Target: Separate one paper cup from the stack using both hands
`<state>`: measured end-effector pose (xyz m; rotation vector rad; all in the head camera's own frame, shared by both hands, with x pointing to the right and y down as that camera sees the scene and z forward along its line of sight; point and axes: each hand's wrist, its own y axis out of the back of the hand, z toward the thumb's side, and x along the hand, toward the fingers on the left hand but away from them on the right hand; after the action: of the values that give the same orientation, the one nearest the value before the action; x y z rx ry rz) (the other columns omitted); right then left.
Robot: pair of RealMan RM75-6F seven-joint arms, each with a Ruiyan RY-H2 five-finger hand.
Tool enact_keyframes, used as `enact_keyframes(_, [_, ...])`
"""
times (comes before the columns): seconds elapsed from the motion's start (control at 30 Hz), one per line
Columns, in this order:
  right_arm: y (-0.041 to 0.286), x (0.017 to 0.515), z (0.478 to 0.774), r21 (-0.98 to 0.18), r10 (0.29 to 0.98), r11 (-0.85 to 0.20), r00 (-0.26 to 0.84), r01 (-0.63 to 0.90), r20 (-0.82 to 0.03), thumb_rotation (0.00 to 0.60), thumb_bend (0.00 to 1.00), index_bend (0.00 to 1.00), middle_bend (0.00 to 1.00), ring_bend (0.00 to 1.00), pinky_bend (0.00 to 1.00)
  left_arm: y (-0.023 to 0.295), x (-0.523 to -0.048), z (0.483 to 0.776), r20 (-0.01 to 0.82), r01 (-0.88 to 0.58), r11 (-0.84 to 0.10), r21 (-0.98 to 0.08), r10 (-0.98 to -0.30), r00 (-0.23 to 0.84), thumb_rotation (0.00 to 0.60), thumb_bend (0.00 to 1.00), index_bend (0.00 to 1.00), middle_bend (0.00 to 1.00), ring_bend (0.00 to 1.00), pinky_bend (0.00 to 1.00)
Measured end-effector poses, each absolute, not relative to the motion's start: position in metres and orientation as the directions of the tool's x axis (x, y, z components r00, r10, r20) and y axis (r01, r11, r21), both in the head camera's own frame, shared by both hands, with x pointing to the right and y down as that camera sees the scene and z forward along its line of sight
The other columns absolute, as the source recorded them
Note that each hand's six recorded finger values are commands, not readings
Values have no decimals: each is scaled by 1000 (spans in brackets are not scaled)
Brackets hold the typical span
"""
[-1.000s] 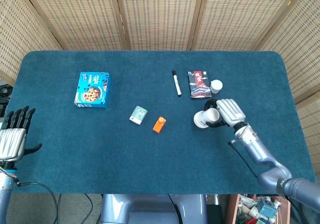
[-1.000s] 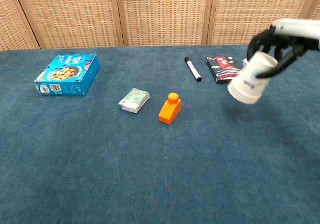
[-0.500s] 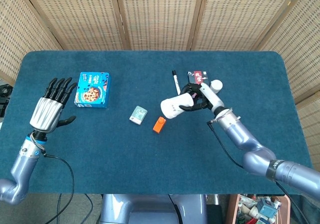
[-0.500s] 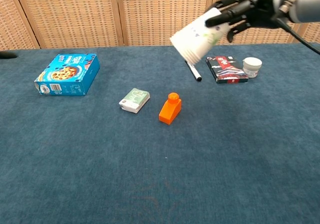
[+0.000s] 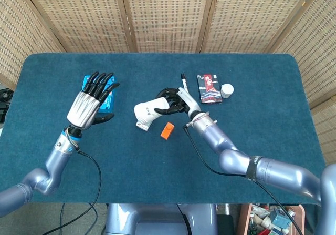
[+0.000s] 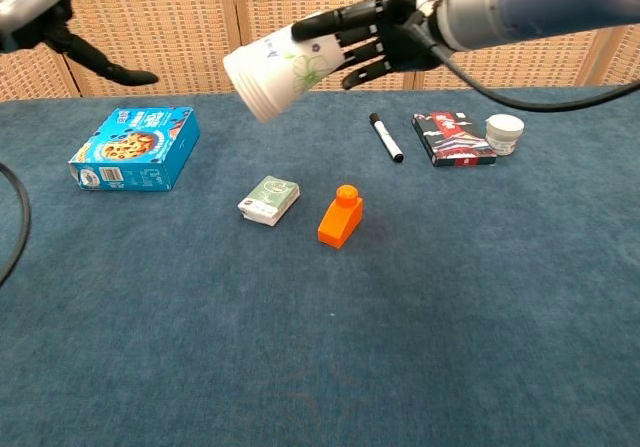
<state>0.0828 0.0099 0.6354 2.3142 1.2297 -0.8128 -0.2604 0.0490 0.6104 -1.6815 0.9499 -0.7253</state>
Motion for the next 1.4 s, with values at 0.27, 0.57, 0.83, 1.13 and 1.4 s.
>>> enact_keyframes(0.27, [11,74,636,73,611,-515,426,854,-668,600,564,559,597,499,665,58,-225,617,-9,-294,-181,-939,-839,544,600,136,337,0,0,0])
enact_keyframes(0.57, [6,82,628,80,620,-494,415,866,-665,600,579,559,598,499,665,64,-207,618,-88,-333,-116,-936,-838,538,600,239,431,0,0,0])
enact_keyframes(0.83, [9,84,628,99,607,-493,423,865,-673,600,579,559,598,499,665,61,-199,611,-175,-363,-28,-931,-840,514,600,265,495,0,0,0])
enact_keyframes(1.13, [6,88,626,99,610,-488,420,867,-672,600,582,559,598,499,665,61,-194,617,-171,-335,-14,-942,-839,516,600,276,501,0,0,0])
enact_keyframes(1.4, [5,92,624,95,613,-487,417,868,-671,600,586,559,598,499,665,56,-200,622,-166,-320,-4,-948,-848,504,600,277,506,0,0,0])
